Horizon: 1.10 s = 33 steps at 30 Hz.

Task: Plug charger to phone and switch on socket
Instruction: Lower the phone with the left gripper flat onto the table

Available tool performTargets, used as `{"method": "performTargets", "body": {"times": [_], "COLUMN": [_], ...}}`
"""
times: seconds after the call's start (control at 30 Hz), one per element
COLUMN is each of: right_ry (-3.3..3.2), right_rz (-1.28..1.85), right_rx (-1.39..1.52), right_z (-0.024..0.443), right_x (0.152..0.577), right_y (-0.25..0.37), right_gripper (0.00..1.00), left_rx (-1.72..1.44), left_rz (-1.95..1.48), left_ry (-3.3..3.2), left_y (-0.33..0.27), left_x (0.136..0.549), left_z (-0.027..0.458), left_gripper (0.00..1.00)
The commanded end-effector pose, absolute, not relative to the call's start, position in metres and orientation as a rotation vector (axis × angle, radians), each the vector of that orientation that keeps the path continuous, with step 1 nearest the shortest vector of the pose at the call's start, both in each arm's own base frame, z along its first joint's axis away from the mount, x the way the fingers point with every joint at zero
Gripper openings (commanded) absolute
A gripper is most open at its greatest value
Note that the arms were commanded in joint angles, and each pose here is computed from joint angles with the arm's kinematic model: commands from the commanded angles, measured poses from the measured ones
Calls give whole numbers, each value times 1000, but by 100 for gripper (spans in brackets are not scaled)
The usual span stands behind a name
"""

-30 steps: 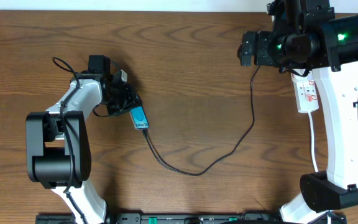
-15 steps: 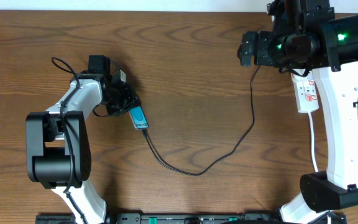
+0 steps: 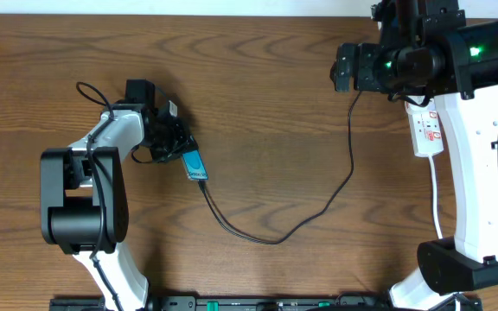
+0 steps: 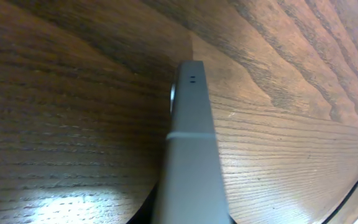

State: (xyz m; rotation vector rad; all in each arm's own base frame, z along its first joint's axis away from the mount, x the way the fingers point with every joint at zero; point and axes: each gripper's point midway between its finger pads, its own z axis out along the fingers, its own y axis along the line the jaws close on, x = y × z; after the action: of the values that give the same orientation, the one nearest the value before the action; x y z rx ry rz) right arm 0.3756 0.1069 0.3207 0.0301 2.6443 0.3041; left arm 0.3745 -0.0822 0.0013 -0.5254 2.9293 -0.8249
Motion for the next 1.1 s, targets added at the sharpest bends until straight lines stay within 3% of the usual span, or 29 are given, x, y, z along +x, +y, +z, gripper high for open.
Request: {"method": "performTargets", "body": {"times": [0.0, 0.37, 0.53, 0.83, 0.97, 1.07], "right_ry": [2652, 2652, 2651, 2651, 2651, 2651], "right_rz": [288, 287, 288, 288, 288, 288], "right_rx": [12, 13, 12, 12, 12, 12], "right_z": [318, 318, 318, 318, 318, 318], "right_x": [375, 375, 375, 375, 375, 375], "right_y": [108, 108, 108, 108, 108, 108], "right_gripper": [99, 99, 99, 99, 99, 99], "left_rx": [-537, -541, -547, -553, -558, -562], "left_rz": [-805, -805, -805, -805, -804, -804], "left_ry": [2954, 2960, 2969, 2978, 2987, 2993], "left_y": [-81, -81, -81, -81, -80, -81], "left_x": [373, 372, 370, 368, 366, 364], "left_z": [-10, -10, -10, -10, -11, -11], "left_gripper": [7, 8, 21, 23, 34, 37]}}
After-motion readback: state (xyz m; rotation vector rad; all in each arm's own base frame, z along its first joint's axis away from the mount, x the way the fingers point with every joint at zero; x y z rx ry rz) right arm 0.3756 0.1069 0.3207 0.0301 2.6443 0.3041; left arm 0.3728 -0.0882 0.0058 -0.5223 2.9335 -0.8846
